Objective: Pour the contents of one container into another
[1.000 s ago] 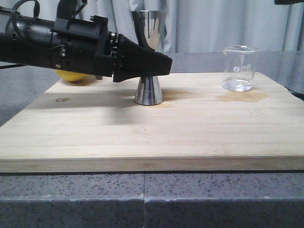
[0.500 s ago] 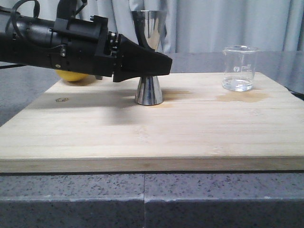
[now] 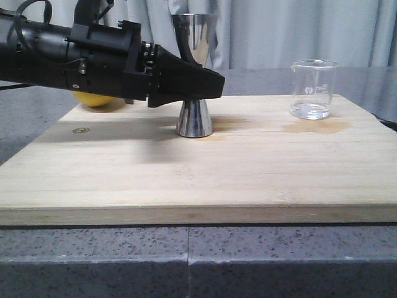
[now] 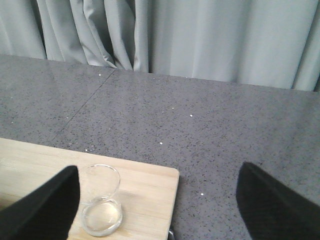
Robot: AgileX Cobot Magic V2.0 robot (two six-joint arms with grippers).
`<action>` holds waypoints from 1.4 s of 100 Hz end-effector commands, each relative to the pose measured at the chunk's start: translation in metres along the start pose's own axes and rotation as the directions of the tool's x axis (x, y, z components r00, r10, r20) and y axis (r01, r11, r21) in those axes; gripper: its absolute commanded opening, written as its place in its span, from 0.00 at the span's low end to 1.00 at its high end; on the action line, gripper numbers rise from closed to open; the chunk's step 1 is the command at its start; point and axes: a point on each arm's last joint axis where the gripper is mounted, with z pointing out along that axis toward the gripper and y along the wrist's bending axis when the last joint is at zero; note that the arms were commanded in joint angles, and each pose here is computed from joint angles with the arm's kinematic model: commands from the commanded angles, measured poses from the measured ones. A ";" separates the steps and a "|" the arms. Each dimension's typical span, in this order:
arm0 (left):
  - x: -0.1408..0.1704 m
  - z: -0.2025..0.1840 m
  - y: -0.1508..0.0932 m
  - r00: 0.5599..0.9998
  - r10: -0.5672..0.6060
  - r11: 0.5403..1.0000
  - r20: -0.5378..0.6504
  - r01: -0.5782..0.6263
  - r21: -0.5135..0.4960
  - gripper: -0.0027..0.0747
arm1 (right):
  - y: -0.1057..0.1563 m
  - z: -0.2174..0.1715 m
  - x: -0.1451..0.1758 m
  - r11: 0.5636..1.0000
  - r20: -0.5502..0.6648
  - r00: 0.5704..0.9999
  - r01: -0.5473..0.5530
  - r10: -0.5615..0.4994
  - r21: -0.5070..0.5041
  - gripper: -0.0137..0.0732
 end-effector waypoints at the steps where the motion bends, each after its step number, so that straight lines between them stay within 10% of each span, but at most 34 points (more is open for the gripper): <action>1: -0.033 -0.003 -0.006 0.988 0.028 0.999 0.154 -0.034 0.032 0.09 | 0.002 -0.003 -0.015 0.999 0.069 0.997 0.019 -0.017 -0.028 0.82; 55: -0.033 -0.003 -0.006 0.988 0.028 0.999 0.154 -0.033 0.030 0.10 | 0.002 -0.003 -0.015 0.999 0.069 0.997 0.030 -0.028 -0.028 0.82; 95: -0.034 -0.003 -0.006 0.987 0.030 0.999 0.159 -0.036 0.036 0.57 | 0.002 -0.003 -0.015 0.999 0.069 0.997 0.033 -0.031 -0.027 0.82; 140: -0.051 -0.013 -0.017 0.999 0.037 0.999 0.002 -0.037 -0.005 0.63 | 0.002 -0.003 -0.015 0.999 0.069 0.997 0.033 -0.031 -0.027 0.82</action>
